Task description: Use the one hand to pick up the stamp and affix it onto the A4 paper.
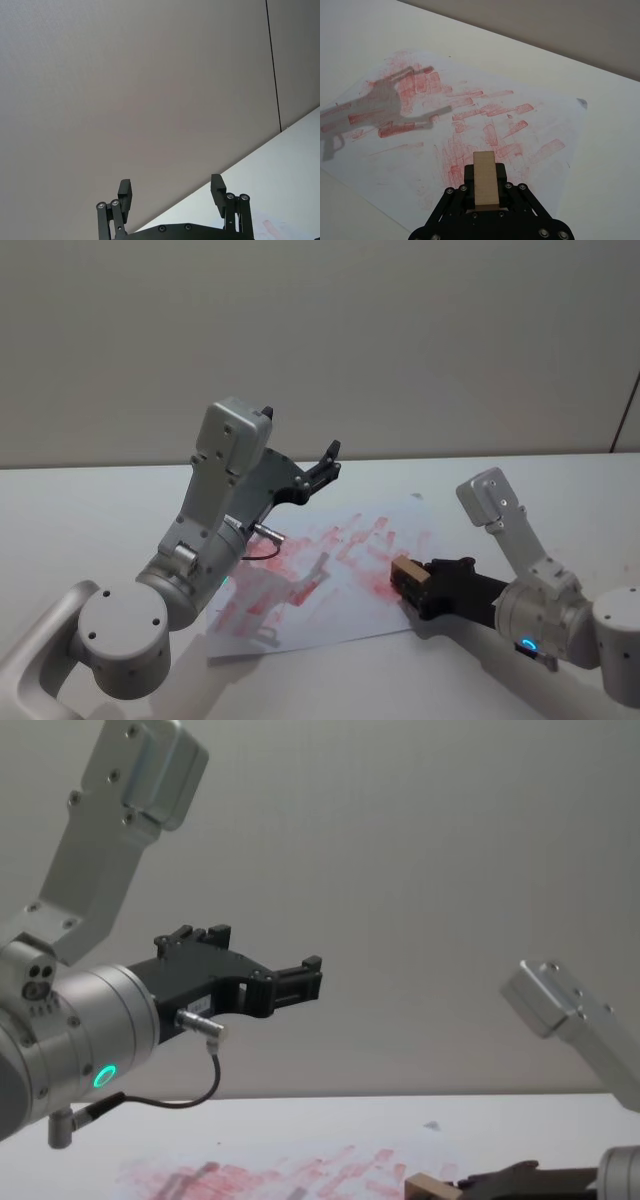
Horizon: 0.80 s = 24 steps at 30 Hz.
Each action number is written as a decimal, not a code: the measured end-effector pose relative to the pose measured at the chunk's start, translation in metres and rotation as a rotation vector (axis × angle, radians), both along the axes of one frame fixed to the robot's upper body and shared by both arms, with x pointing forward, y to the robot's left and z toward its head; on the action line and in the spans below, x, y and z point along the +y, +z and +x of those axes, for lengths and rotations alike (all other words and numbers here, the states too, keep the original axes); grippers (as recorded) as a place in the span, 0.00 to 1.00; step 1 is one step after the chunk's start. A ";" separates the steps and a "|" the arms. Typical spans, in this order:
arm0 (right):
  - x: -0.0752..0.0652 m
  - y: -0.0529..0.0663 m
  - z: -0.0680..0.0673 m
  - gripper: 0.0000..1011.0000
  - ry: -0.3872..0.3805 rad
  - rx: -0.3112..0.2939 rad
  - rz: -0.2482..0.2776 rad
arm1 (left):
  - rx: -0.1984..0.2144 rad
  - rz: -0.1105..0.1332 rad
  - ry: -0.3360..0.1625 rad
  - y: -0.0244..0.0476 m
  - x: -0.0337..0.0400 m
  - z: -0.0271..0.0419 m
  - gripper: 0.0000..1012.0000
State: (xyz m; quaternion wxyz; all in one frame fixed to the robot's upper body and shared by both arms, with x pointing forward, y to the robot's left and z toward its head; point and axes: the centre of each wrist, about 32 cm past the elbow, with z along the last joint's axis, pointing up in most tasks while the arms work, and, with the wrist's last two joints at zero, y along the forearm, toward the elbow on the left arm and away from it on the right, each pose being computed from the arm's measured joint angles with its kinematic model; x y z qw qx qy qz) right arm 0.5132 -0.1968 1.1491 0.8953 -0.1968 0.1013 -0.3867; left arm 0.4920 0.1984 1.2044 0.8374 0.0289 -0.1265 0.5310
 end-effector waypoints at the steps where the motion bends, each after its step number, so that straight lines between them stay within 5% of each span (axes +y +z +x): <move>1: 0.001 0.000 0.000 0.22 0.001 -0.004 0.001 | 0.000 0.000 0.000 0.0000 0.0000 0.0000 0.99; 14: 0.000 0.029 -0.003 0.22 -0.044 -0.161 0.096 | 0.000 0.000 0.000 0.0000 0.0000 0.0000 0.99; 24: -0.016 0.049 -0.020 0.22 -0.155 -0.244 0.148 | 0.000 0.000 0.000 0.0000 0.0000 0.0000 0.99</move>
